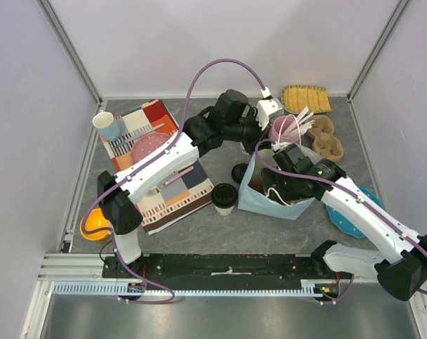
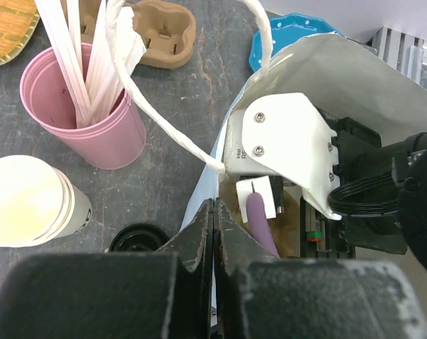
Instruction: Pack the takeout coffee
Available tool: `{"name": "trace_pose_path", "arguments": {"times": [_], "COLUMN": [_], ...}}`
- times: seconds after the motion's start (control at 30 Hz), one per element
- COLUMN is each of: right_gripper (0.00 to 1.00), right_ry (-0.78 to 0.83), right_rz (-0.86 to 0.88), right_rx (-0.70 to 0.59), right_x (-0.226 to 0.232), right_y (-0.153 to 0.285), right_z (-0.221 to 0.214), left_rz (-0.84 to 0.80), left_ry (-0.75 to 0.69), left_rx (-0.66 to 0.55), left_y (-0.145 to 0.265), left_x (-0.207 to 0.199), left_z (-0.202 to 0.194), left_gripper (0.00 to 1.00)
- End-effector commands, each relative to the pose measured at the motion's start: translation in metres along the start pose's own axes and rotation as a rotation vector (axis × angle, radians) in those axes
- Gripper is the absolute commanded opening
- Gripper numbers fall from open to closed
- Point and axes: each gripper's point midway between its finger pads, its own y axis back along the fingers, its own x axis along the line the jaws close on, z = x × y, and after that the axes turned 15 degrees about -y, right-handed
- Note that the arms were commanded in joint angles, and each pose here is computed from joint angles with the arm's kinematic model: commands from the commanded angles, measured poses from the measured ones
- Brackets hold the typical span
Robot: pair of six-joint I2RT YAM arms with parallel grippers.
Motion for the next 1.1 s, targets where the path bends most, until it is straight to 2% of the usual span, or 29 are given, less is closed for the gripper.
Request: {"name": "trace_pose_path", "arguments": {"times": [0.0, 0.2, 0.6, 0.8, 1.07], "right_gripper": [0.98, 0.98, 0.98, 0.98, 0.98], "right_ry": [0.003, -0.016, -0.016, 0.001, -0.003], "right_rz": [0.048, -0.033, -0.038, -0.051, -0.005], "right_rx": [-0.173, -0.276, -0.435, -0.387, -0.432], "right_x": [0.016, 0.004, 0.005, 0.007, 0.017], "right_y": [0.031, 0.055, 0.114, 0.099, 0.118], "right_z": [0.045, 0.069, 0.109, 0.105, 0.117], "left_rz": [-0.062, -0.066, -0.067, -0.065, -0.062], "left_ry": [-0.011, 0.011, 0.037, 0.044, 0.052], "left_rx": [0.002, 0.011, 0.022, 0.022, 0.028], "left_y": [-0.002, -0.005, -0.008, -0.008, -0.009], "left_x": [-0.018, -0.020, -0.021, -0.020, -0.018], "left_z": [-0.004, -0.008, -0.014, -0.014, -0.020], "left_gripper": [0.02, 0.02, 0.02, 0.02, 0.02]}}
